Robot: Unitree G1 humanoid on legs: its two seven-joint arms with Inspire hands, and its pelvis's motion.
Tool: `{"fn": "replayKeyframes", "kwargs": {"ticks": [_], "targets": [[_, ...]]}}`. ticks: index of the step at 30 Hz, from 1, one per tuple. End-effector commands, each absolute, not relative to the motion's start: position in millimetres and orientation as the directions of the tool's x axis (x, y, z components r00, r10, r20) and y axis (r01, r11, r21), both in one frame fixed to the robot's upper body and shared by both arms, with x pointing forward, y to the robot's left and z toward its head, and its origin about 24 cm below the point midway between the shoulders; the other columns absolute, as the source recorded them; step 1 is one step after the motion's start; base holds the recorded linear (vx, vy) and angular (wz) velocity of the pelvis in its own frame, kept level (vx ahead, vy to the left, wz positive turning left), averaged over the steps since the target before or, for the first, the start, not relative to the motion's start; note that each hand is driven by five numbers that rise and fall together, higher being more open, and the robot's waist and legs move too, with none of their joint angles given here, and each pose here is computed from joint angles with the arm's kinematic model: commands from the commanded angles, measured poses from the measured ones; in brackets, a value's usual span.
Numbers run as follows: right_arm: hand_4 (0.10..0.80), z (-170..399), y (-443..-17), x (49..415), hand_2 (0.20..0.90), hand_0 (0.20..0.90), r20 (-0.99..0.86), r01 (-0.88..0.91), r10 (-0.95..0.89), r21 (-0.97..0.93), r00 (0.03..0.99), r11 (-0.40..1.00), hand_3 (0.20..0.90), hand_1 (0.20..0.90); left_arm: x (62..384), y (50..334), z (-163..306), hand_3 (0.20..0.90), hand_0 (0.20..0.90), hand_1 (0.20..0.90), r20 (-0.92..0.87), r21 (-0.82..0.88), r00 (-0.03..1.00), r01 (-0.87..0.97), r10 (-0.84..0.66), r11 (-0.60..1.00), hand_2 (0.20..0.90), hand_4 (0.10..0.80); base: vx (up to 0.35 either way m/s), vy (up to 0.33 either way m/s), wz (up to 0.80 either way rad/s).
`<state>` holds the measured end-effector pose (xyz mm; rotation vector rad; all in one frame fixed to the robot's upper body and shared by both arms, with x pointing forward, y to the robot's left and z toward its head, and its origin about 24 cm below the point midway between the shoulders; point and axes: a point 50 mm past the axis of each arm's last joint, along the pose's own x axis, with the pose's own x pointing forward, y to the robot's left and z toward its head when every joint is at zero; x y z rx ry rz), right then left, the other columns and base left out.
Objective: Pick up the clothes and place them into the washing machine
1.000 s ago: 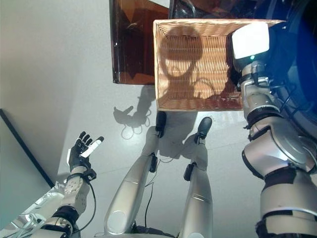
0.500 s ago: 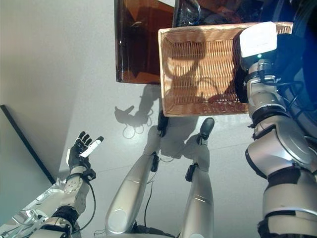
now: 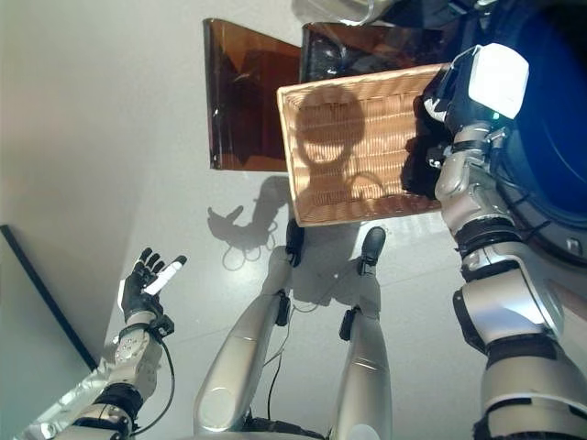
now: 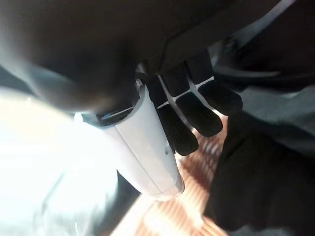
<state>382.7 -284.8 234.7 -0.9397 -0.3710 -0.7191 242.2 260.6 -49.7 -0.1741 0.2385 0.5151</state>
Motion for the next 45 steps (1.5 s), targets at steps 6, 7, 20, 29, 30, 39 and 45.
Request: {"fn": "replayKeyframes", "kwargs": {"ticks": [6, 7, 20, 29, 30, 39, 45], "targets": [[0.3, 206.9, -289.5, 360.7, 0.2, 0.2, 0.544, 0.679, -0.484, -0.237, 0.685, 0.695, 0.2, 0.2, 190.3, 302.2, -75.3, 0.9, 0.9, 0.9, -0.384, 0.044, 0.689, -0.652, 0.615, 0.757, 0.9, 0.8, 0.052, -0.029, -0.04], [0.3, 202.8, -289.4, 358.9, 0.2, 0.2, 0.527, 0.661, -0.495, -0.183, 0.691, 0.728, 0.2, 0.2, 187.5, 303.3, -77.4, 0.9, 0.9, 0.9, -0.397, 0.054, 0.679, -0.655, 0.618, 0.754, 0.9, 0.8, 0.061, -0.035, -0.01], [0.3, 171.1, -286.2, 347.1, 0.2, 0.2, 0.343, 0.316, -0.556, 0.552, 0.757, 0.771, 0.2, 0.2, 176.3, 297.4, -91.9, 0.9, 0.9, 0.9, -0.484, 0.067, 0.648, -0.643, 0.588, 0.763, 0.9, 0.8, 0.026, -0.01, -0.03], [0.48, 182.4, -286.8, 343.4, 0.453, 0.453, 0.478, 0.551, -0.474, -0.024, 0.739, 0.834, 0.453, 0.453, 176.3, 295.9, -92.0, 0.9, 0.9, 0.9, -0.477, 0.072, 0.657, -0.632, 0.583, 0.771, 0.9, 0.8, -0.003, -0.009, -0.02], [0.8, 184.5, -292.3, 341.8, 0.9, 0.9, 0.525, 0.637, -0.463, -0.215, 0.715, 0.74, 0.9, 0.9, 178.2, 296.4, -89.4, 0.9, 0.9, 0.9, -0.458, 0.075, 0.668, -0.629, 0.587, 0.774, 0.9, 0.8, 0.0, 0.0, 0.0], [0.8, 201.0, -328.2, 344.9, 0.9, 0.9, 0.606, 0.612, -0.215, -0.79, 0.766, -0.045, 0.9, 0.9, 183.8, 298.3, -79.2, 0.9, 0.9, 0.9, -0.386, 0.088, 0.73, -0.58, 0.564, 0.81, 0.9, 0.8, -0.024, -0.012, 0.01], [0.8, 208.1, -342.1, 350.0, 0.9, 0.9, 0.563, 0.498, -0.204, -0.815, 0.801, -0.297, 0.9, 0.9, 186.3, 293.4, -80.5, 0.9, 0.9, 0.9, -0.391, 0.076, 0.74, -0.567, 0.547, 0.82, 0.9, 0.8, -0.016, 0.005, 0.03]]}}
